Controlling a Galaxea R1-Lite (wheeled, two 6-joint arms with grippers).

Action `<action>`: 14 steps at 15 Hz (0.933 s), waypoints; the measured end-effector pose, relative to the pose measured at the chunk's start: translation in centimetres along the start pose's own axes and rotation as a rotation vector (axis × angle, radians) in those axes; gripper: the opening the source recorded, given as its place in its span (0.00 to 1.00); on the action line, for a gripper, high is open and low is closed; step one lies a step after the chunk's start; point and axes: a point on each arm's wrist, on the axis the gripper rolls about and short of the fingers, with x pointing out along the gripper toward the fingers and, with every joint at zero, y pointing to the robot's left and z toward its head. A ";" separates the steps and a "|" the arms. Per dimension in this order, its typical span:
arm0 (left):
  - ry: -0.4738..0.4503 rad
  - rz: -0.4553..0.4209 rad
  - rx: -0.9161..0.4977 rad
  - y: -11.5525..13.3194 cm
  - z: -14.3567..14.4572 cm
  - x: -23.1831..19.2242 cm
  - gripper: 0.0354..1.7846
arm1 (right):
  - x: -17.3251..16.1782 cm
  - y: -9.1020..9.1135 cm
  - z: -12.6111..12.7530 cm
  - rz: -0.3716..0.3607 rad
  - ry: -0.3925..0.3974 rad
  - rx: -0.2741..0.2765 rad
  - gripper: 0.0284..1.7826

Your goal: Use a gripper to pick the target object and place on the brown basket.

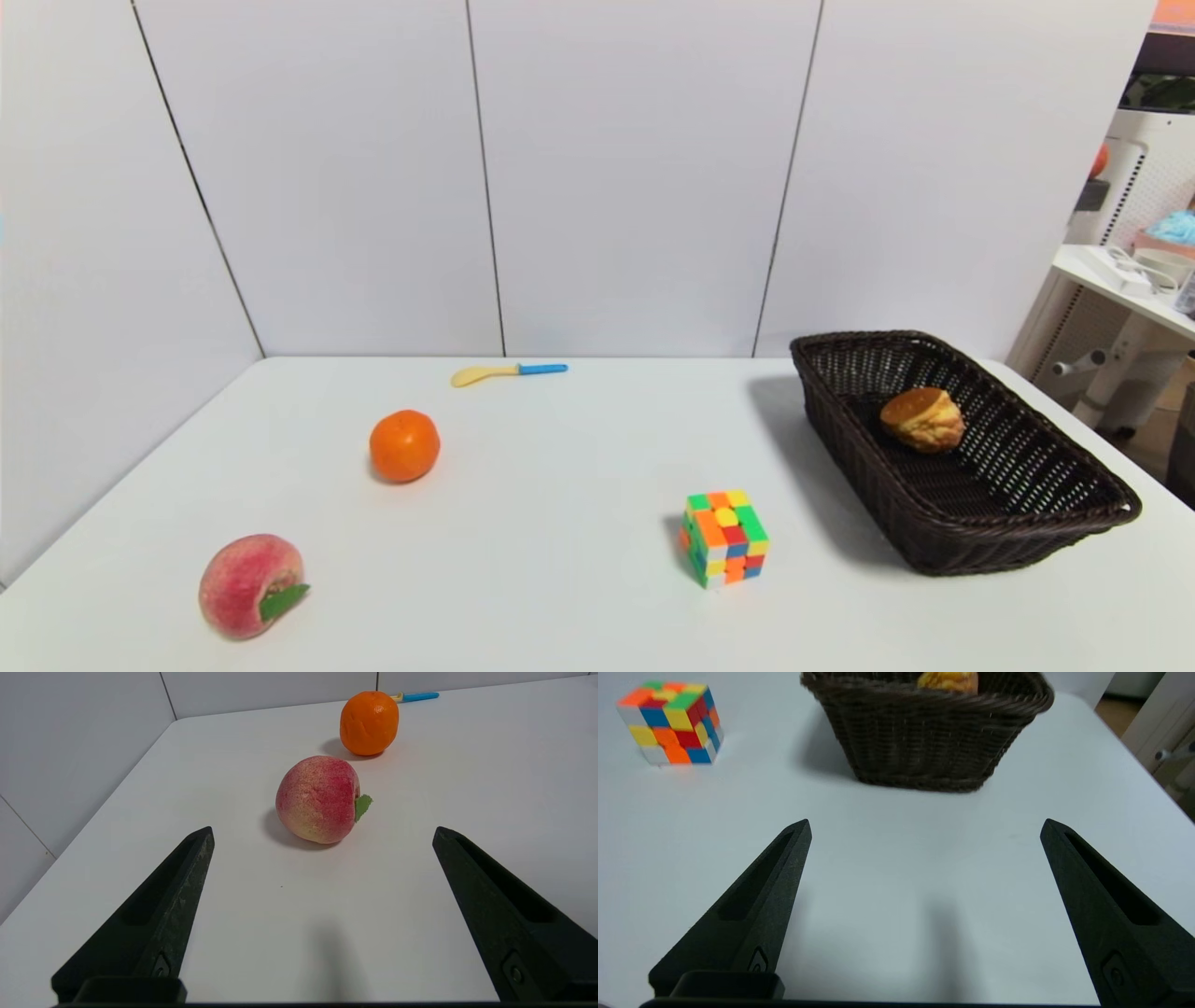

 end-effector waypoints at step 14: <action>0.000 0.000 0.000 0.0 0.0 0.0 0.94 | -0.8 0.0 -0.4 -0.034 -0.106 0.083 0.95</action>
